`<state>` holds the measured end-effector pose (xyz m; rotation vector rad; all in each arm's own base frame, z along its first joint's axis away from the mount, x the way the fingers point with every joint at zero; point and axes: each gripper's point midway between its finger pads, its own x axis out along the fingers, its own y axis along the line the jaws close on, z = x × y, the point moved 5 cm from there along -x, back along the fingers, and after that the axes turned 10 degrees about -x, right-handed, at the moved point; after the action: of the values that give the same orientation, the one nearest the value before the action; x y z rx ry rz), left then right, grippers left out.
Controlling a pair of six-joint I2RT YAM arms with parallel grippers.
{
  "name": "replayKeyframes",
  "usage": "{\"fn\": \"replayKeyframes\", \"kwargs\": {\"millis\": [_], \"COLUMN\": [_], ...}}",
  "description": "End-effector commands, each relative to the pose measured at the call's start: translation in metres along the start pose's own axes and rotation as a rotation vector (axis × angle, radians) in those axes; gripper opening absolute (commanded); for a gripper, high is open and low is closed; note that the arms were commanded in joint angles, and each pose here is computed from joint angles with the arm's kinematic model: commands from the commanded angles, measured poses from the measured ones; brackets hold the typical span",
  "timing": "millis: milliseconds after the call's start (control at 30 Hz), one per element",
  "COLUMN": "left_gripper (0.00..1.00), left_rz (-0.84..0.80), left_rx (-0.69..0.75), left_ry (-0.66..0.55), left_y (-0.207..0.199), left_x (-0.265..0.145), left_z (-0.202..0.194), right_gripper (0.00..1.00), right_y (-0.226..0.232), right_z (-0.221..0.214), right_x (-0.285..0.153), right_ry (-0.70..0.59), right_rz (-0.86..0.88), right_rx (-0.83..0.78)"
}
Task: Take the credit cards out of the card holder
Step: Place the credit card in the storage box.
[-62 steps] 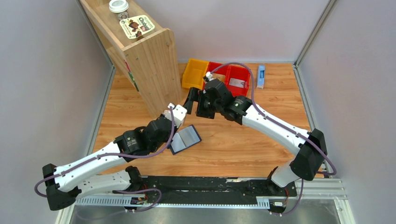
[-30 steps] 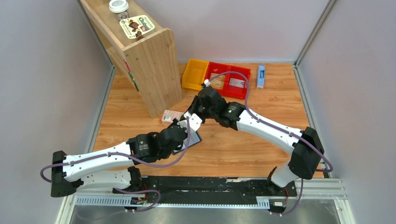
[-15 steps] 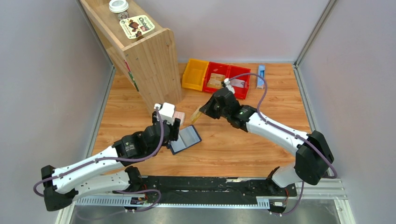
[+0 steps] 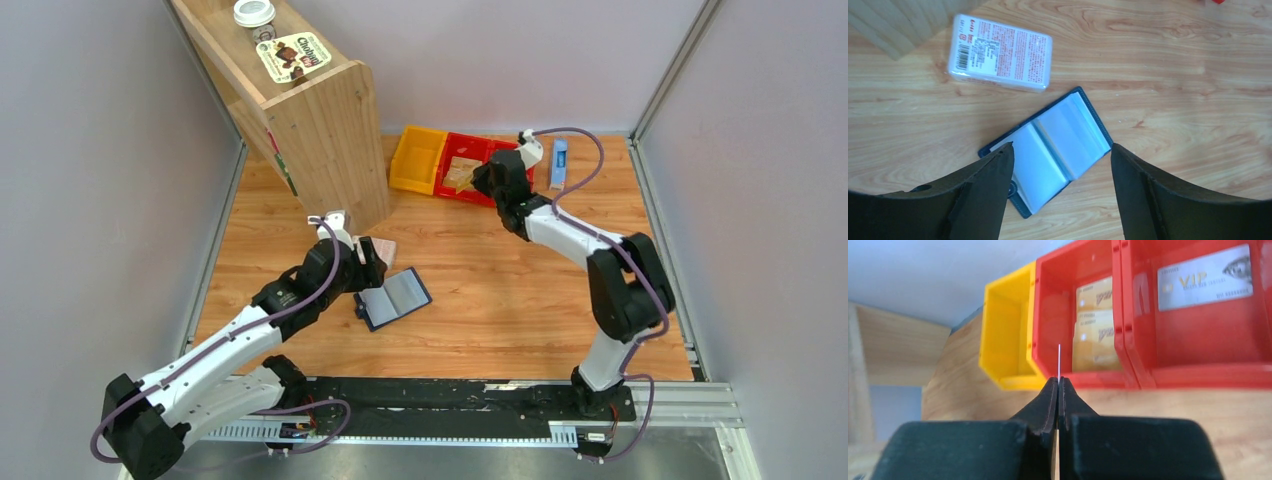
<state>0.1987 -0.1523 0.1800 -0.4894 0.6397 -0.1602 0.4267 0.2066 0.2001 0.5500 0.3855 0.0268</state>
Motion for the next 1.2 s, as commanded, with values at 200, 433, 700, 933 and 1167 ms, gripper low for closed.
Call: {"fn": "replayKeyframes", "kwargs": {"millis": [200, 433, 700, 933, 1167], "left_gripper": [0.81, 0.81, 0.81, 0.81, 0.80], "left_rz": [-0.025, 0.000, 0.000, -0.034, -0.042], "left_rx": [-0.207, -0.200, -0.223, -0.245, -0.235], "left_ry": [0.001, 0.025, 0.033, 0.023, 0.069], "left_y": [0.002, 0.013, 0.017, 0.012, 0.004], "left_x": [0.006, -0.002, -0.004, 0.002, 0.020], "left_z": [-0.009, -0.015, -0.020, -0.020, -0.026], "right_gripper": [0.00, 0.00, 0.30, 0.55, 0.73], "right_y": [0.016, 0.014, 0.003, 0.012, 0.015], "right_z": [0.010, -0.012, -0.012, 0.020, 0.010], "right_x": [0.101, 0.129, 0.115, 0.070, -0.004], "right_ry": [-0.207, -0.173, -0.149, -0.176, 0.009], "right_rz": [-0.018, -0.046, -0.140, -0.142, -0.100], "right_rx": [-0.053, -0.101, -0.212, -0.329, -0.476]}}
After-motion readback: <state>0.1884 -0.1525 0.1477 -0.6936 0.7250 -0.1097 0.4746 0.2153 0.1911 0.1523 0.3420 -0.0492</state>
